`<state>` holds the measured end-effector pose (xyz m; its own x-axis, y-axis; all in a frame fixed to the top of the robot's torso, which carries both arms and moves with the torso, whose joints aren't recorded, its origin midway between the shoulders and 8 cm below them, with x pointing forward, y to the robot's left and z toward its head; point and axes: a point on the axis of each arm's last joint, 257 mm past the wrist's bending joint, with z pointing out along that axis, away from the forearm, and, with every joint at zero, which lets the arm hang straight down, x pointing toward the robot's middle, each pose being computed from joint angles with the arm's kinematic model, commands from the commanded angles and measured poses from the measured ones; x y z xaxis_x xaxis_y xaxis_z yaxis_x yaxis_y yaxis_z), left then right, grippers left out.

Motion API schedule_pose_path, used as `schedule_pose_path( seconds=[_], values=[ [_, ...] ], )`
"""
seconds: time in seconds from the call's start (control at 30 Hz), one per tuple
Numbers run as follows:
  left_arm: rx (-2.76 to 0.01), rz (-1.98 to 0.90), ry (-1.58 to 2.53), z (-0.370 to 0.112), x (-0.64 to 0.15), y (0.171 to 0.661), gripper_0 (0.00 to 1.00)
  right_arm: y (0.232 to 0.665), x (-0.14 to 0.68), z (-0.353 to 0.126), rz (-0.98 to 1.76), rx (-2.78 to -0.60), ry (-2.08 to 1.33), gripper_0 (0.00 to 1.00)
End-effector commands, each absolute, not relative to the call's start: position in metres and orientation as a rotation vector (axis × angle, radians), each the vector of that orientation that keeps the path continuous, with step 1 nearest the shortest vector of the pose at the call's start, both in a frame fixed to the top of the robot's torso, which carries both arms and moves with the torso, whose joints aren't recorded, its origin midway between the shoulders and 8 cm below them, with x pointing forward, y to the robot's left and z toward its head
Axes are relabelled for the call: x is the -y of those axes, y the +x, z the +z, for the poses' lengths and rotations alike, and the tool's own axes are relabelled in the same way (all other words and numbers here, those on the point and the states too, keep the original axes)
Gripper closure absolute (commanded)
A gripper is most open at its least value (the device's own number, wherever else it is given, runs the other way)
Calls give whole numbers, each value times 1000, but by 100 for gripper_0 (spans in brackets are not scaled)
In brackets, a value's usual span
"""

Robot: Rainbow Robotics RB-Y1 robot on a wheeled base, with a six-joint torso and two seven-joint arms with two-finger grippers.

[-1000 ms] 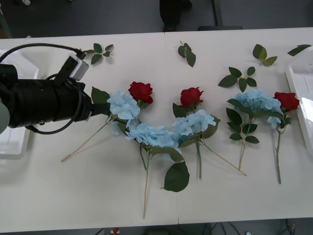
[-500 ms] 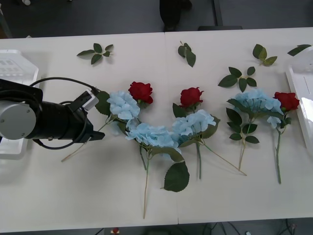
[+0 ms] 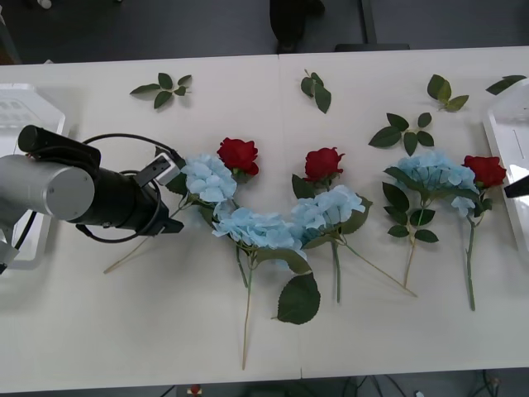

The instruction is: Place the red flowers into the right box and the blue flowers into the left box. If a person shows an open palm, hand one flower to the person first, then continue sorting.

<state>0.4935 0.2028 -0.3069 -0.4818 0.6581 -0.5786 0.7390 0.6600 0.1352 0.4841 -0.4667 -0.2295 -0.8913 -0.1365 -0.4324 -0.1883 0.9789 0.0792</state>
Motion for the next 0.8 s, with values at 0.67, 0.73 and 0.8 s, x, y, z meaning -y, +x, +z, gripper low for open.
schedule_pose_path(
  seconds=[0.67, 0.73, 0.8],
  values=[
    [-2233, -206, 1083, -305, -179, 507, 100, 457, 444, -308, -83, -2744, -213, 0],
    [-2231, -209, 1081, -304, -179, 508, 100, 457, 435, -315, -71, -2746, -223, 0],
    [-2228, -212, 1080, -302, -177, 509, 100, 459, 428, -319, -68, -2742, -233, 0]
  ],
)
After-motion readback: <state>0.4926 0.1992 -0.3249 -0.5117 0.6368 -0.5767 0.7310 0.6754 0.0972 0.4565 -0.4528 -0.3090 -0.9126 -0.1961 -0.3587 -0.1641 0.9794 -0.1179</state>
